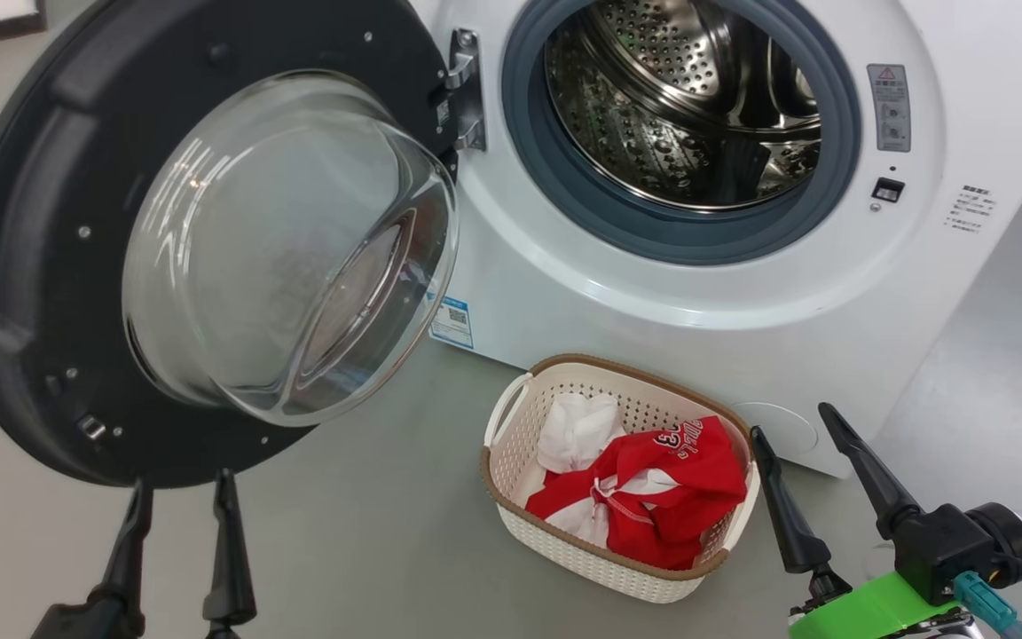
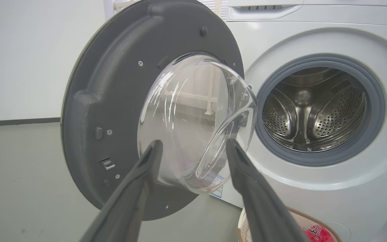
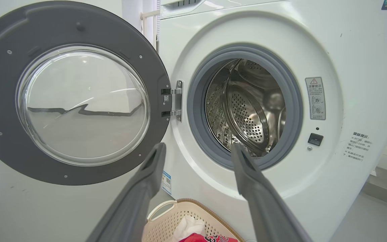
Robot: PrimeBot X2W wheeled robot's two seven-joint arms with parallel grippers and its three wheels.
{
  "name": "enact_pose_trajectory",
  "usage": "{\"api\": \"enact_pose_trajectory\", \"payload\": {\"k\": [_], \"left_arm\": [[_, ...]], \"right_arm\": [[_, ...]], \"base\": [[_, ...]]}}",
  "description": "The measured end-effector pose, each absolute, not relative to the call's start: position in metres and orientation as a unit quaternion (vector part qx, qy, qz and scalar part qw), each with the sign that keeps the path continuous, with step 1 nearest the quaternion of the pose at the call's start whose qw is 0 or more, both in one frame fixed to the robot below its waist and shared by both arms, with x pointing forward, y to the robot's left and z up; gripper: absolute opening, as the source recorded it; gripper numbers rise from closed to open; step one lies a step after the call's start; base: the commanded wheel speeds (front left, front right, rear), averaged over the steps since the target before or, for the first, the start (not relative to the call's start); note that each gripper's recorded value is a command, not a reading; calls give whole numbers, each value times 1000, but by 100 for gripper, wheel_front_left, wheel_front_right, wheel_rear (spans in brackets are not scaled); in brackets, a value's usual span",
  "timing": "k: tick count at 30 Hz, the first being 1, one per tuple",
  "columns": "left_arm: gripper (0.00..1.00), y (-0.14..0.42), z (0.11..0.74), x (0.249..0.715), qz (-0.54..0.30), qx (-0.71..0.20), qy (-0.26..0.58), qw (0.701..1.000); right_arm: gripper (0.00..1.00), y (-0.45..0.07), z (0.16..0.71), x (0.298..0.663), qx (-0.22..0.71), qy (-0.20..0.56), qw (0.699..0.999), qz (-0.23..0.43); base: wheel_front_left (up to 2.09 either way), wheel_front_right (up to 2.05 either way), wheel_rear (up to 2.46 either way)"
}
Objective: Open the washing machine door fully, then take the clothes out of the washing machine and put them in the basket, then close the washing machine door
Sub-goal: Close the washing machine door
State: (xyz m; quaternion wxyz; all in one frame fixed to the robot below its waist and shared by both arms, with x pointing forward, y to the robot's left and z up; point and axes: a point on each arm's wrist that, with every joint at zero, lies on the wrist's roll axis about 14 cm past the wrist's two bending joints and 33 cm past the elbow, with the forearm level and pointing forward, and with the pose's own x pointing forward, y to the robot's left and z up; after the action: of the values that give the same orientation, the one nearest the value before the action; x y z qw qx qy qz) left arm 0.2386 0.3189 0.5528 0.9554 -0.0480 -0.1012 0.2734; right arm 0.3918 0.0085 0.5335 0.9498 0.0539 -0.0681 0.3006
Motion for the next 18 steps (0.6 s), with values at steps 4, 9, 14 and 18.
{"api": "enact_pose_trajectory", "payload": {"k": [4,9,14,18], "left_arm": [[100,324,548,233,287,-47,-92,952],[0,328,546,232,295,-42,-88,951],[0,342,553,223,322,-36,-105,940],[0,362,575,221,343,-51,-154,925]], "right_arm": [[100,17,529,391,56,-61,946,313],[100,19,525,391,53,-57,945,317],[100,19,521,392,50,-51,945,318],[100,17,520,392,47,-51,946,317]], "base": [[0,0,0],[0,0,0],[0,0,0],[0,0,0]]}}
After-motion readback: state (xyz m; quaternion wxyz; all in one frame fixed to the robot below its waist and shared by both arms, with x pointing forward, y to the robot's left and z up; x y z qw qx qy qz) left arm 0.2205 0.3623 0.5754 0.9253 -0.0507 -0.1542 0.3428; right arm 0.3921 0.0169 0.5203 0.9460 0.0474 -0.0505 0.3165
